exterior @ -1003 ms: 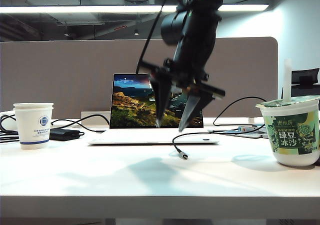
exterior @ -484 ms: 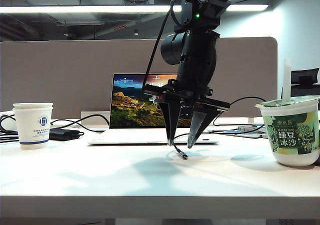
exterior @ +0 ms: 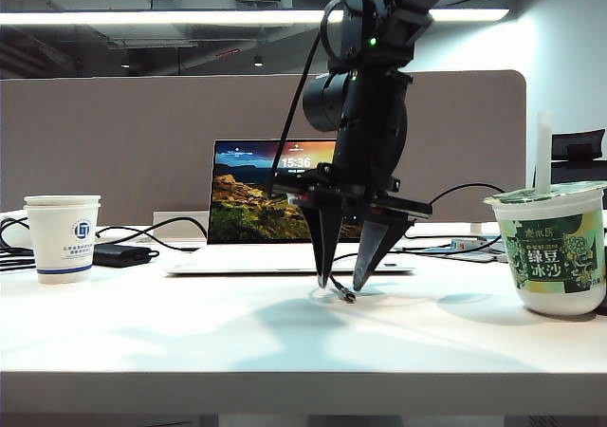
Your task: Pick up the black phone, pick up the charger plug, insert the charger plug into the phone's charging port, and finally place the connected phone back on the desk.
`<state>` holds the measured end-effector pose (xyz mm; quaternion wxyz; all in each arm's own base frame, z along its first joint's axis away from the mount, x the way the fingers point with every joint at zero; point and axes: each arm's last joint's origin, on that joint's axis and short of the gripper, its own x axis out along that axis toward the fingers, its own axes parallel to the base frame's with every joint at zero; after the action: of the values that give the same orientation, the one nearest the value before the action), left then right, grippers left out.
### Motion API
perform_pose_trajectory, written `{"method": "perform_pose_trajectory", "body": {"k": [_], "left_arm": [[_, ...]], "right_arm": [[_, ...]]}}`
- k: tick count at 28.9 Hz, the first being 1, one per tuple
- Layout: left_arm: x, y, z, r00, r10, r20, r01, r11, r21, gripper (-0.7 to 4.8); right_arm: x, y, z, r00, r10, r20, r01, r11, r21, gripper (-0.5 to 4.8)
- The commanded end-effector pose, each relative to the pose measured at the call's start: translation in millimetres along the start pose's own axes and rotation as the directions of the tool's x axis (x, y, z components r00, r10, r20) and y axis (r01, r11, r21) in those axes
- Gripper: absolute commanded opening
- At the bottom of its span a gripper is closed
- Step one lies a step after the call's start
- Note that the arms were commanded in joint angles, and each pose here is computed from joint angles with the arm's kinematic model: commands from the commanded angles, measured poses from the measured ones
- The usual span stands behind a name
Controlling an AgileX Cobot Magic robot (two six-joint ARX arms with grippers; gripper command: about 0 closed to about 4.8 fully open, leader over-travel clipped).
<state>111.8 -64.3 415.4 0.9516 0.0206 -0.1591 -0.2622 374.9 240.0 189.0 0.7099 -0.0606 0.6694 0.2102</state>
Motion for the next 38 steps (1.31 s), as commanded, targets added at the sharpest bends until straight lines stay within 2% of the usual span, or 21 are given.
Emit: {"method": "perform_pose_trajectory", "body": {"k": [1, 4, 7, 8, 17, 22, 30, 38], "left_arm": [[-2.1, 0.8, 7.8, 0.999, 0.002, 0.054, -0.002, 1.000, 0.003, -0.07], [-2.1, 0.8, 7.8, 0.999, 0.002, 0.054, -0.002, 1.000, 0.003, -0.07], [-2.1, 0.8, 7.8, 0.999, 0.002, 0.054, -0.002, 1.000, 0.003, -0.07], [-2.1, 0.8, 7.8, 0.999, 0.002, 0.054, -0.002, 1.000, 0.003, -0.07], [-2.1, 0.8, 7.6, 0.999, 0.001, 0.052, -0.001, 1.000, 0.003, -0.07], [-2.1, 0.7, 6.4, 0.999, 0.000, 0.039, 0.000, 1.000, 0.003, -0.07], [-2.0, 0.6, 5.8, 0.999, -0.001, 0.033, 0.001, 1.000, 0.002, -0.07], [-2.0, 0.3, 3.5, 1.000, -0.004, 0.010, 0.004, 1.000, 0.001, -0.07]], "right_arm": [[3.8, -0.1, 0.1, 1.000, -0.002, -0.014, 0.002, 1.000, -0.002, 1.98], [8.8, -1.0, 0.5, 1.000, -0.004, -0.025, 0.004, 1.000, 0.000, 1.84], [10.5, -1.5, -0.6, 0.999, -0.007, -0.041, 0.007, 1.000, 0.002, 0.26], [10.5, -1.6, -1.1, 0.999, -0.008, -0.046, 0.008, 1.000, -0.001, -0.06], [8.3, -1.2, -1.4, 0.999, -0.007, -0.048, 0.006, 1.000, -0.019, -0.05], [-7.1, 1.2, -2.9, 1.000, 0.000, -0.013, -0.001, 1.000, -0.028, -0.05], [-69.1, 11.0, -14.7, 0.990, 0.054, 0.127, -0.044, 0.996, -0.079, -0.05], [-134.2, 18.6, -36.3, 0.953, 0.087, 0.292, -0.052, 0.991, -0.126, -0.05]]}}
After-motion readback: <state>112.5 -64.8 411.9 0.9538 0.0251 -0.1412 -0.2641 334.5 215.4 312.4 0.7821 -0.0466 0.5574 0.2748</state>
